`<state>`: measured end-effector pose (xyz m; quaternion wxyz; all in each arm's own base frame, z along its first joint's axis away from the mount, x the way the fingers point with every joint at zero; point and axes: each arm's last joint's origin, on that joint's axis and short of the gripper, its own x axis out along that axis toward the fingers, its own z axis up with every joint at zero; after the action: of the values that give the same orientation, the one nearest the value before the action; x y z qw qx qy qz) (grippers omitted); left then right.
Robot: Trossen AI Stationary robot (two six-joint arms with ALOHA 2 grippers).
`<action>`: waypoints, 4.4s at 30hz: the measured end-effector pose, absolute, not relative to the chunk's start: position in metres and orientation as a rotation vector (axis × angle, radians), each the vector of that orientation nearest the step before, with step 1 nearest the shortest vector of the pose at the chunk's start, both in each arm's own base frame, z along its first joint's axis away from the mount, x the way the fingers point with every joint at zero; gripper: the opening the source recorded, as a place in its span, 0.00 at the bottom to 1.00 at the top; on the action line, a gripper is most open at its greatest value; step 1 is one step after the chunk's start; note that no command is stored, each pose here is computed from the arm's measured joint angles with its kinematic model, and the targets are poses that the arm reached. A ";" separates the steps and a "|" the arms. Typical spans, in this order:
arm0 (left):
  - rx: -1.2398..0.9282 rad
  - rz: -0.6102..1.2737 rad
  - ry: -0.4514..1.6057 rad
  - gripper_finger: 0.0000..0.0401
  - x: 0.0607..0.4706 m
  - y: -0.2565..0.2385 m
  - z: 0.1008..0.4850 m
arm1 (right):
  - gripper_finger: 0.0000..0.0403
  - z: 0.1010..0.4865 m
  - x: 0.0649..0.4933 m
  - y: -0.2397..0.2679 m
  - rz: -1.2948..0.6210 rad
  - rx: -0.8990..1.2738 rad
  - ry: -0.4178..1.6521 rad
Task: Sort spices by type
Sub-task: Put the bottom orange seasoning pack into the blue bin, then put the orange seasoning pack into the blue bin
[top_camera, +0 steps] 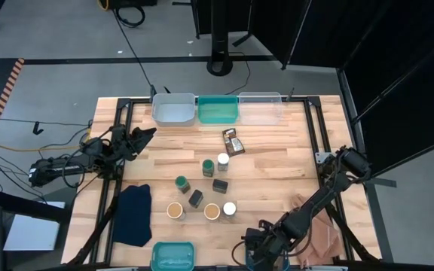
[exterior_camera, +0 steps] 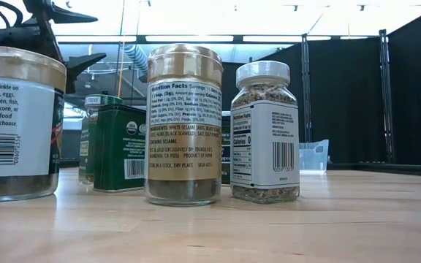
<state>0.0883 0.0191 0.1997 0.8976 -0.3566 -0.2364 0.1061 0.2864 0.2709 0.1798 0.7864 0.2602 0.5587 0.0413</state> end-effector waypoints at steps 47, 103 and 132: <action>-0.738 0.219 -0.490 0.82 0.088 0.019 0.200 | 0.58 0.184 0.302 0.244 0.126 0.641 1.330; -0.747 0.217 -0.492 0.82 0.088 0.019 0.200 | 0.89 0.184 0.352 -0.110 -0.802 0.670 1.071; -0.749 0.248 -0.474 0.82 0.089 0.020 0.197 | 0.31 0.130 0.369 -0.118 -0.904 0.776 1.067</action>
<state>0.0889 0.0198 0.1974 0.8959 -0.3615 -0.2287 0.1197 0.3693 -0.1178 0.1305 0.6968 0.3481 0.4785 -0.4053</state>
